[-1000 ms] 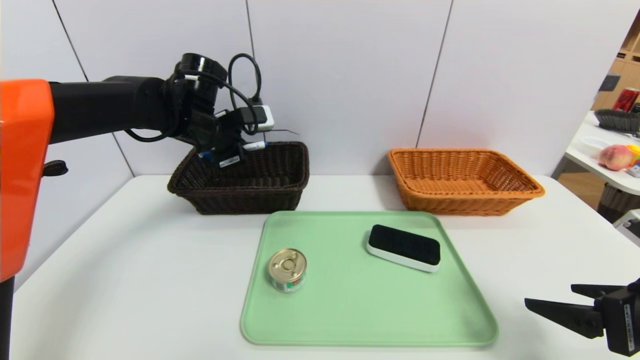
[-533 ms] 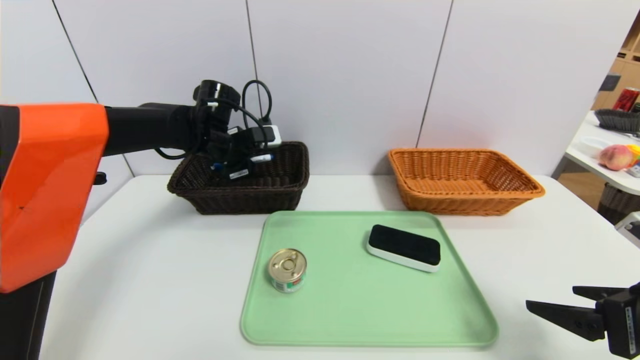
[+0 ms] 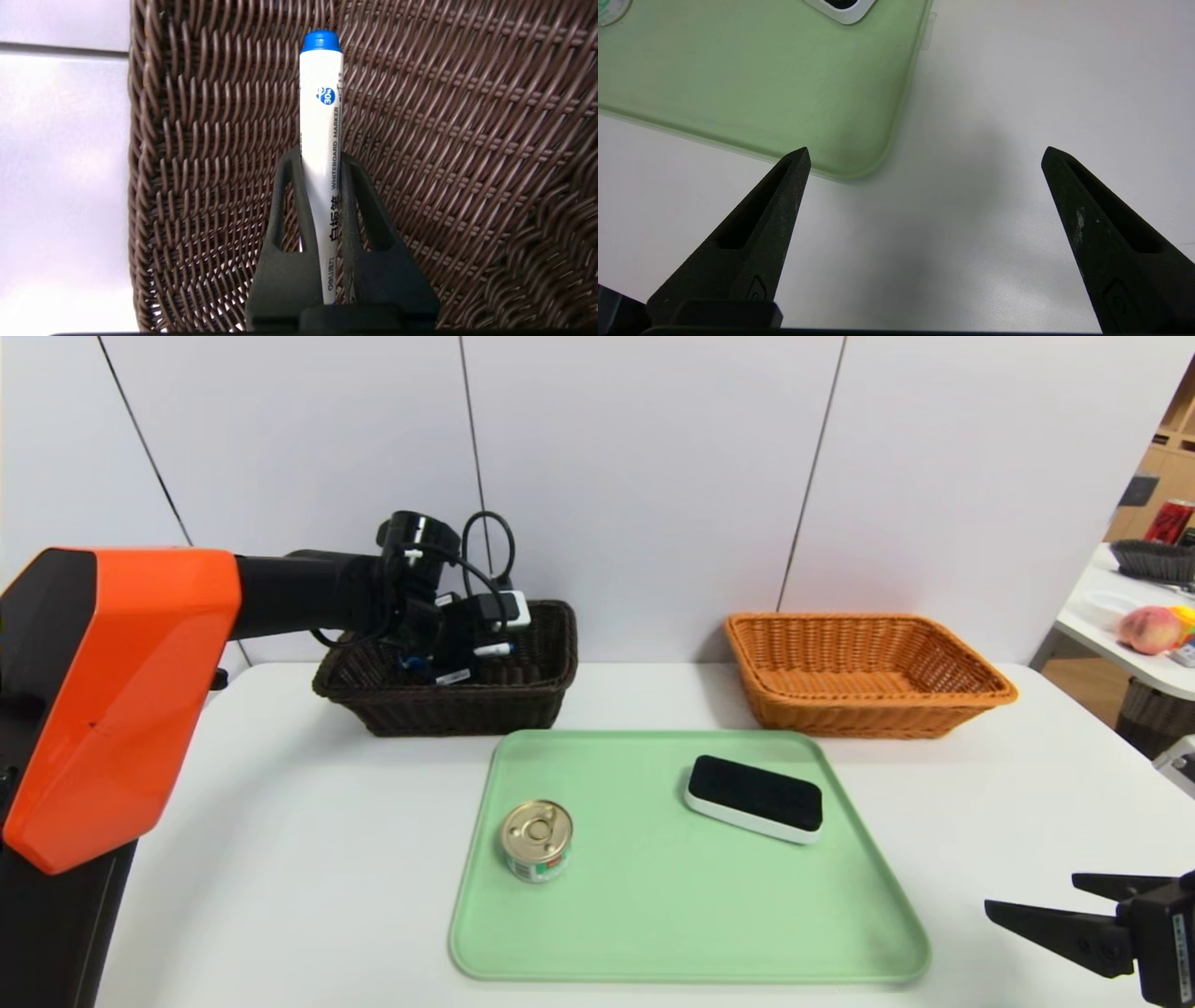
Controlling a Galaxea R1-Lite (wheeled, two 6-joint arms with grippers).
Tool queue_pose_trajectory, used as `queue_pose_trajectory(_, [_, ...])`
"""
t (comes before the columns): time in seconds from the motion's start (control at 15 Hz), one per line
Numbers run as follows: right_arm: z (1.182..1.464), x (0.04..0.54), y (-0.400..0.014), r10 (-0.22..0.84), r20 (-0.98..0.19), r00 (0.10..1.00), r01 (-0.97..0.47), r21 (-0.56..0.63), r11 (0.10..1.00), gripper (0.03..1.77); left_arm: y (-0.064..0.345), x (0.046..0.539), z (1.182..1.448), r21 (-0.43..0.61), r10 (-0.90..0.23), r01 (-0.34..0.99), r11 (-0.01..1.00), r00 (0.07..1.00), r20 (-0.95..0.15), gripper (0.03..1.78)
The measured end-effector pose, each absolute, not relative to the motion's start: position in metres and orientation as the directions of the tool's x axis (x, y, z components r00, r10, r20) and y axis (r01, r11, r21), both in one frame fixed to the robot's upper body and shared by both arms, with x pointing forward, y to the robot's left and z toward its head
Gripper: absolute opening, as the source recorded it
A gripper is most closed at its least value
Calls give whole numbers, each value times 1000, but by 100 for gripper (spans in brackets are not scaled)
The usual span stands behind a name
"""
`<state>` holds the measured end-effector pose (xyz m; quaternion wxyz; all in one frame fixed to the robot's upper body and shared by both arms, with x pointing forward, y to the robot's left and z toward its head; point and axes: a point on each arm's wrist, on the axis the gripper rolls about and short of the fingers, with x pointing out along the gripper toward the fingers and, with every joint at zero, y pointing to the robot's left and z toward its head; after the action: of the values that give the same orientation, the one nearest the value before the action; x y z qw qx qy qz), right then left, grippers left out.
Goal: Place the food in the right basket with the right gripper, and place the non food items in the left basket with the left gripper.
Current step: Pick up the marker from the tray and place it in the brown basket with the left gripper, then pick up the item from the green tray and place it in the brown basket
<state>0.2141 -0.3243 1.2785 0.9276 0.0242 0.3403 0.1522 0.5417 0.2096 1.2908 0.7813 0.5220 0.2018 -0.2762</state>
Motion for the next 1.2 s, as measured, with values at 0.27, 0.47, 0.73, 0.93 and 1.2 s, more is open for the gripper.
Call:
queue_pose_trajectory(0.27, [1278,214,-325,296,-624,723,-263,149,953,171,210,542,1290,701,-220,644,306,764,-606,40])
queue_pose_trajectory(0.47, [1277,213,-325,296,-626,722,-262,149,954,171,210,543,1291,700,-221,639,320,768,-601,82])
queue_pose_trajectory(0.73, [1276,213,-325,295,-629,719,-261,149,954,171,209,544,1299,682,-228,601,416,795,-562,118])
queue_pose_trajectory(0.93, [1276,211,-325,297,-626,721,-262,150,953,171,207,544,1314,628,-246,520,579,846,-473,135])
queue_pose_trajectory(1.2, [1277,211,-325,300,-621,724,-266,149,952,171,190,528,1337,480,-289,485,732,858,-425,149])
